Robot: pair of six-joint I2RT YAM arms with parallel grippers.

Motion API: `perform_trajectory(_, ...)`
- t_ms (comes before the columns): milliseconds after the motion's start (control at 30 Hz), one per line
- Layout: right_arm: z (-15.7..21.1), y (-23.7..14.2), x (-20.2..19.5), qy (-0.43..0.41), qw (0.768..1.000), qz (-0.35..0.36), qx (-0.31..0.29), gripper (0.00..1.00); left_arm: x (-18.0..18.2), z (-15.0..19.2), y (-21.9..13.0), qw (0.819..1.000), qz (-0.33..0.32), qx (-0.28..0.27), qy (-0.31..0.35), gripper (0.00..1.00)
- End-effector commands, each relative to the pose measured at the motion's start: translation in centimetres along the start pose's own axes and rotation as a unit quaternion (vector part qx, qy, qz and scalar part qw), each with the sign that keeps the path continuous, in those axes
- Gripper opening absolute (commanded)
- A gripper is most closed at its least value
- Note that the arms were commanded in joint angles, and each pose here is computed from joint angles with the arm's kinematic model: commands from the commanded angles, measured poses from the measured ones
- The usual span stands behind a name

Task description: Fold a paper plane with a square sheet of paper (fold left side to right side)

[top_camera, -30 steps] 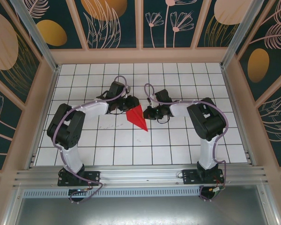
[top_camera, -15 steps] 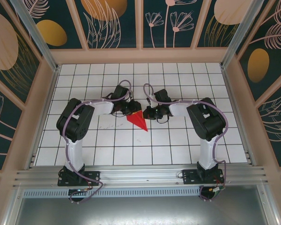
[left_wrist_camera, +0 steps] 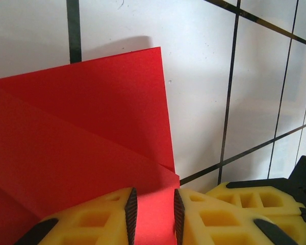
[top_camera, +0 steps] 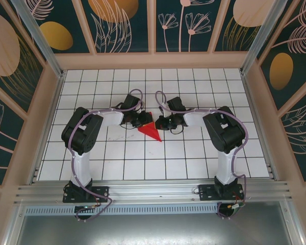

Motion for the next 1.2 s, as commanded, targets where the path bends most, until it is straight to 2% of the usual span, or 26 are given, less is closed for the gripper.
perform_trajectory(0,1.3,1.2,-1.0,0.011,0.999,0.033,0.035,0.00,1.6,1.1,0.6,0.999,-0.037,0.015,-0.001,0.30)
perform_trajectory(133,0.7,0.7,-0.5,0.006,1.000,0.020,0.018,0.00,2.4,1.6,0.9,0.998,-0.052,0.017,-0.005,0.30)
perform_trajectory(367,-1.5,-3.4,1.6,-0.009,0.998,-0.009,-0.059,0.19,3.8,2.8,1.3,0.998,-0.059,0.025,-0.019,0.29)
perform_trajectory(533,-0.2,-6.7,2.6,-0.013,0.997,-0.015,-0.074,0.27,3.8,2.8,1.3,0.998,-0.059,0.023,-0.018,0.29)
perform_trajectory(633,0.7,-7.1,3.3,-0.008,0.997,-0.052,-0.059,0.22,3.8,2.7,1.3,0.998,-0.059,0.023,-0.019,0.29)
perform_trajectory(800,1.0,-5.0,4.2,0.003,0.993,-0.119,-0.009,0.15,3.7,2.8,1.2,0.998,-0.059,0.022,-0.017,0.29)
perform_trajectory(1167,1.7,-1.3,3.5,0.008,0.995,-0.081,0.056,0.16,3.6,2.7,1.1,0.998,-0.057,0.020,-0.016,0.29)
Point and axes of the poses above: each hand's point on the last joint's axis, 136 mm out from that joint toward the fingers, its own y axis out along the fingers, its own x axis along the line the jaws close on, z = x × y, the point moved 10 cm from there along -y, back along the fingers, and after that the axes turned 2 degrees about y, right-handed, at the moved point
